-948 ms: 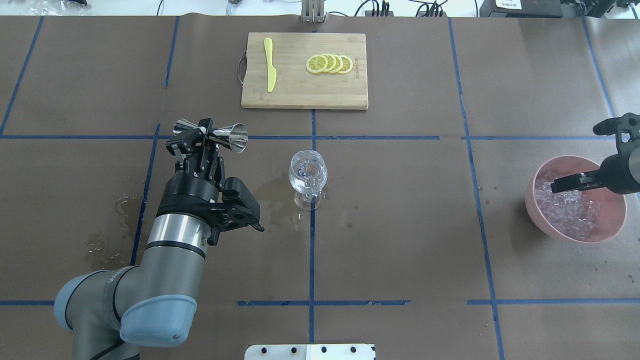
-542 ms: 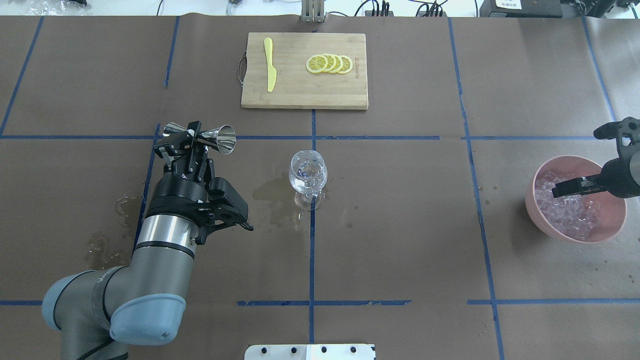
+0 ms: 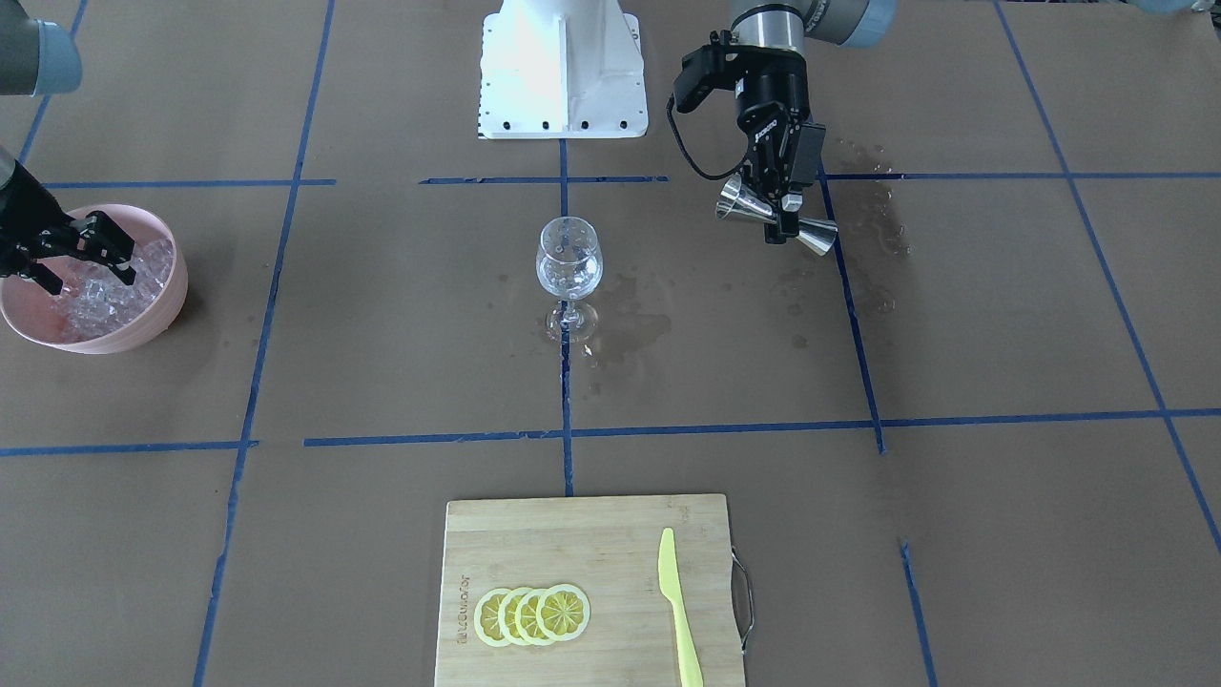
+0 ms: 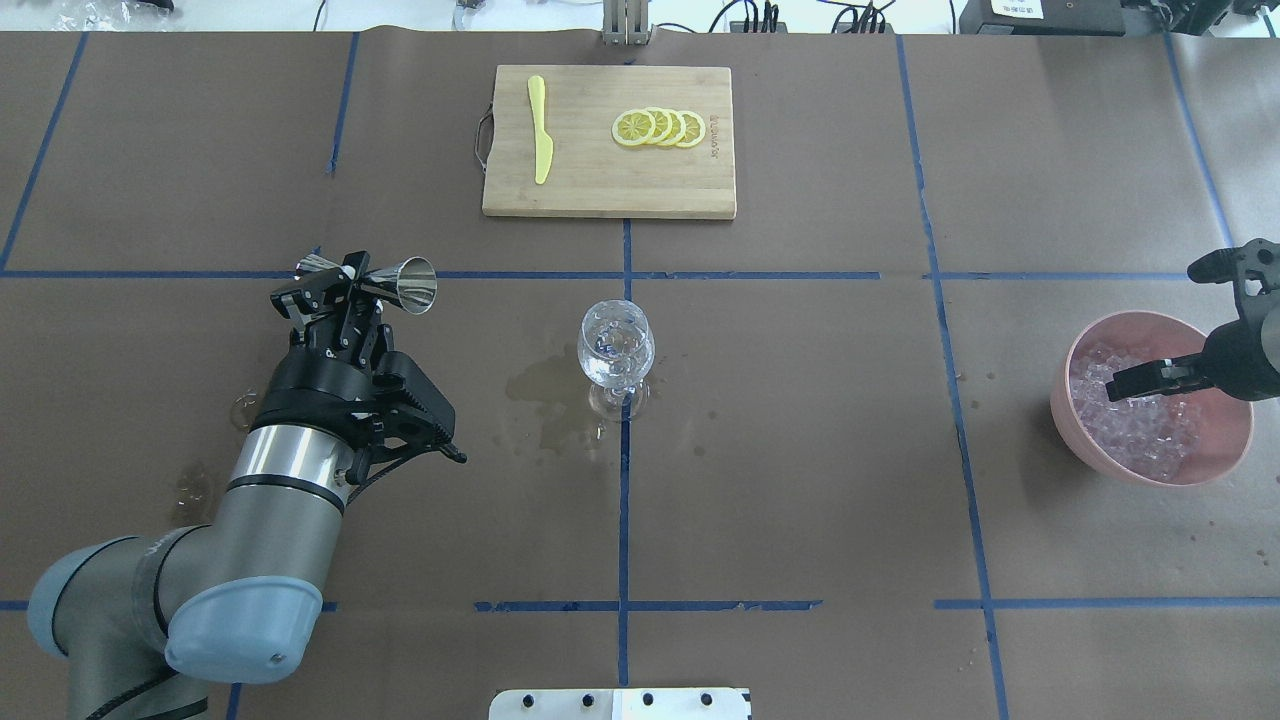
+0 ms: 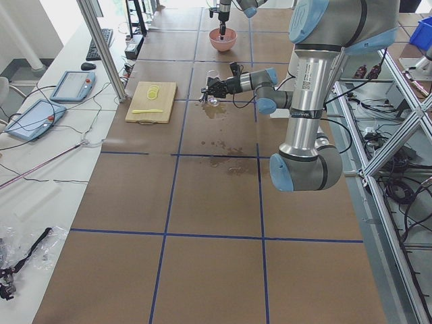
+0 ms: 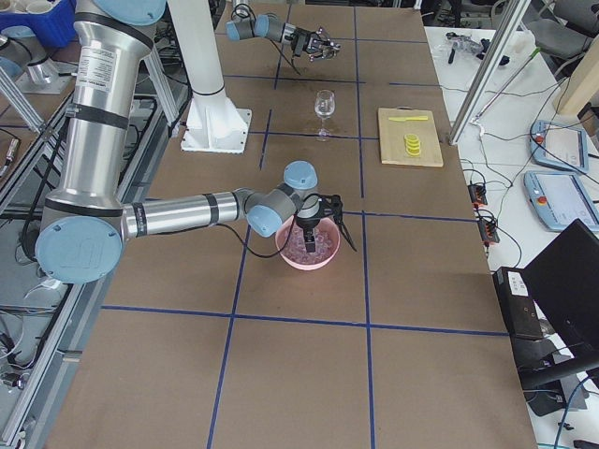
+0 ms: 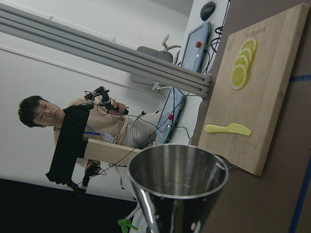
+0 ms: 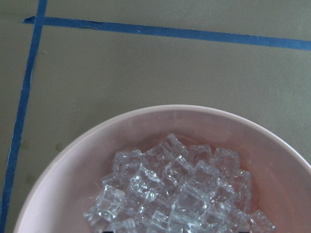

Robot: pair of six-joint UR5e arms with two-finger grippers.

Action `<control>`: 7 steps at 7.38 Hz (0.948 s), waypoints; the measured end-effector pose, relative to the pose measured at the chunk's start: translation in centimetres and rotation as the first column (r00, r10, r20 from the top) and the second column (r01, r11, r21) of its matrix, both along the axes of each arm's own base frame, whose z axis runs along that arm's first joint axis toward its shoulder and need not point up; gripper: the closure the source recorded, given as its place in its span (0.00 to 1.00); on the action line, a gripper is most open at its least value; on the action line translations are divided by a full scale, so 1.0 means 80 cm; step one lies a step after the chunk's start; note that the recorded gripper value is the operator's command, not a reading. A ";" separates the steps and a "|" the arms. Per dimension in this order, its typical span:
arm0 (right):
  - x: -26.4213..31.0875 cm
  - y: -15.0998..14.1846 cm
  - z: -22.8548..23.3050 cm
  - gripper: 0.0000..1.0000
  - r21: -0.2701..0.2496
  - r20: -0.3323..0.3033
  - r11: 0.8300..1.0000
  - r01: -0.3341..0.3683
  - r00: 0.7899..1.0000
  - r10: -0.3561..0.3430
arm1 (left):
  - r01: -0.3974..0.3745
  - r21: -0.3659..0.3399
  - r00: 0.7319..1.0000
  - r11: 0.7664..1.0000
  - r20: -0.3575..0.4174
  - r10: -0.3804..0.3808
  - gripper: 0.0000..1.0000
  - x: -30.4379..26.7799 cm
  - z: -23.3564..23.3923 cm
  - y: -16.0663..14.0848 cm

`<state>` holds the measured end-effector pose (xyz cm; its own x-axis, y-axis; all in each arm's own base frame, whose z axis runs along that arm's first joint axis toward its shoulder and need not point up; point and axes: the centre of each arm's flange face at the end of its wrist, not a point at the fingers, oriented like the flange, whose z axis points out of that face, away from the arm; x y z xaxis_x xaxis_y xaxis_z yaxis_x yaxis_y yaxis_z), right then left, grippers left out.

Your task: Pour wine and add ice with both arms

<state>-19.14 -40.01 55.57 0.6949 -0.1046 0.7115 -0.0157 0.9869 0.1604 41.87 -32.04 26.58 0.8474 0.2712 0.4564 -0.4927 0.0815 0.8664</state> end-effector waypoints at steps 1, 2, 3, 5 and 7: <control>-0.001 0.000 0.001 0.27 0.000 -0.003 1.000 0.000 1.000 0.000 | 0.000 -0.002 1.000 1.000 -0.008 0.000 1.00 -0.011 0.017 0.001; -0.002 -0.001 0.003 0.37 -0.001 -0.007 1.000 -0.001 1.000 0.001 | 0.001 0.000 1.000 1.000 -0.022 -0.001 1.00 -0.024 0.038 0.003; -0.003 -0.001 0.004 0.47 -0.002 -0.009 1.000 0.000 1.000 0.000 | 0.002 0.002 0.999 1.000 -0.036 -0.002 1.00 -0.037 0.056 0.005; -0.006 0.000 0.006 0.77 -0.004 -0.012 1.000 0.005 1.000 -0.006 | 0.007 0.005 0.999 1.000 -0.047 -0.007 1.00 -0.053 0.076 0.006; -0.006 0.001 0.006 1.00 -0.003 -0.011 1.000 0.010 1.000 -0.010 | 0.009 0.005 0.999 1.000 -0.051 -0.008 1.00 -0.058 0.082 0.006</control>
<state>-19.61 -39.91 56.04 0.7015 -0.1092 0.7042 -0.0045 0.9875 0.1576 37.21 -31.56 33.11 0.8717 0.2614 0.4145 -0.4476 0.0805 0.8906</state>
